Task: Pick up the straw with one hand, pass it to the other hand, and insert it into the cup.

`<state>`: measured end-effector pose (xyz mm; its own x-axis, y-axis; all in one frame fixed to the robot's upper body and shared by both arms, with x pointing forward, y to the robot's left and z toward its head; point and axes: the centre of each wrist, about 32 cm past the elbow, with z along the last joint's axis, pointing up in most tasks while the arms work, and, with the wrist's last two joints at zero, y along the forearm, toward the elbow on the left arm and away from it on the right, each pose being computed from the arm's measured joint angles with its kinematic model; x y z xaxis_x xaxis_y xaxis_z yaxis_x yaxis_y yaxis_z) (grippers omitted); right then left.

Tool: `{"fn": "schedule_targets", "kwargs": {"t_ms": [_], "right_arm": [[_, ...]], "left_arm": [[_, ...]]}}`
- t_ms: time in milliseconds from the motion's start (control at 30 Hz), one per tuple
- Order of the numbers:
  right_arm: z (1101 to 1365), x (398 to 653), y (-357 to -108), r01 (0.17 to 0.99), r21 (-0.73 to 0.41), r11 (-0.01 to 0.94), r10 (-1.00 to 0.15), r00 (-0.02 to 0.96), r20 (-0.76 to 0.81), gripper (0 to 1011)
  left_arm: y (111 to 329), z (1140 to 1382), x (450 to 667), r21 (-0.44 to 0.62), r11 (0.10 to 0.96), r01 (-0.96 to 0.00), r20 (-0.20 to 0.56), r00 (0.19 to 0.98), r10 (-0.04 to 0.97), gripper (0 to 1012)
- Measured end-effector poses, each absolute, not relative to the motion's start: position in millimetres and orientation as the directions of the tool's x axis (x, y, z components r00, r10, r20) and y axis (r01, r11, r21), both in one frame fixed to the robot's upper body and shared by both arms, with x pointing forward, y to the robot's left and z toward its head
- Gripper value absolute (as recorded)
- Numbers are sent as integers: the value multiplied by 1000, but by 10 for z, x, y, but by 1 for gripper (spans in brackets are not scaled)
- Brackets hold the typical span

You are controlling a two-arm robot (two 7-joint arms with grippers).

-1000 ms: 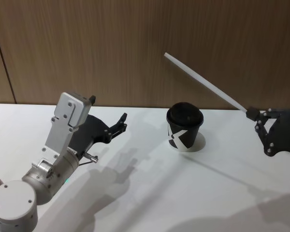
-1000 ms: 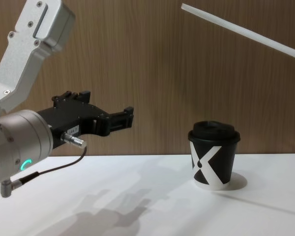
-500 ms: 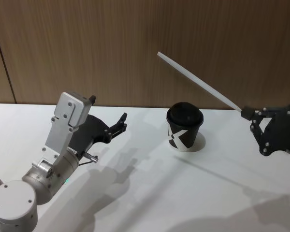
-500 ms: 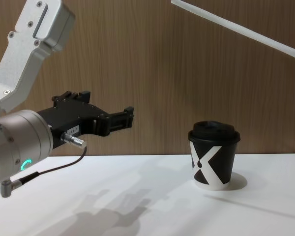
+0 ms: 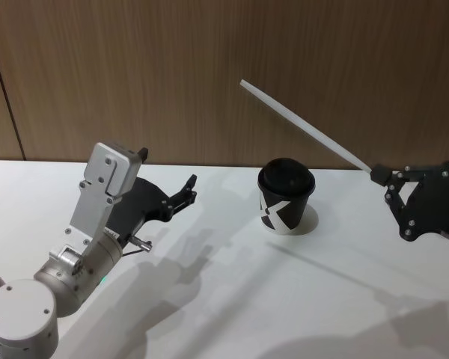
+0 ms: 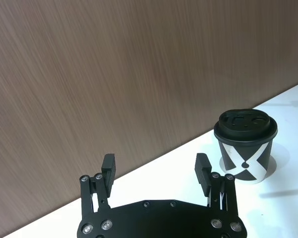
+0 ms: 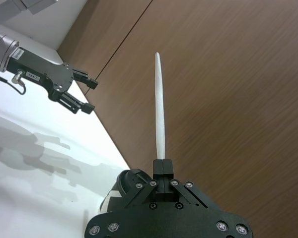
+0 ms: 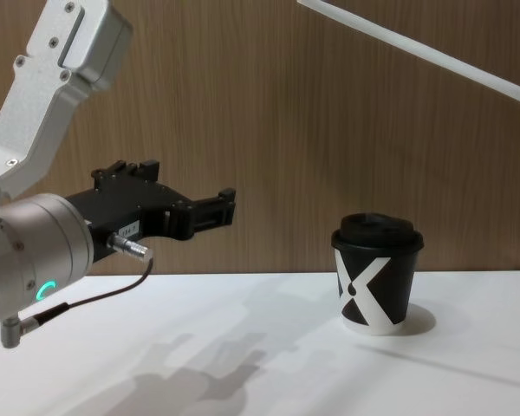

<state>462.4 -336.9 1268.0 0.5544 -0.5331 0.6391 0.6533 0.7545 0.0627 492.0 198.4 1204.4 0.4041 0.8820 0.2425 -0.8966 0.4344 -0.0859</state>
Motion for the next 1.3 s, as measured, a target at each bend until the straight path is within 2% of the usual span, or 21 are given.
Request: {"fn": "schedule_targets", "kwargs": {"t_ms": [400,633,933,1300], "right_arm": [[12680,4625,-3365,652,63,756,-532,556,638,0],[12681,4626,-3364,651,63,756,-532,556,638,0],[12681,4627,-3364,651,63,756,-532,556,638,0],[12681,4627,-3364,651,63,756,-532,556,638,0]], "left_arm": [[1984,12044,4920,-85,436,-896,242,406,881,1003],[1999,12051,4928,-81,464,-882,221,439,871,1003],[2031,12069,4929,-91,529,-844,130,517,846,1003],[2055,12104,4908,-135,621,-772,-24,629,777,1003]]}}
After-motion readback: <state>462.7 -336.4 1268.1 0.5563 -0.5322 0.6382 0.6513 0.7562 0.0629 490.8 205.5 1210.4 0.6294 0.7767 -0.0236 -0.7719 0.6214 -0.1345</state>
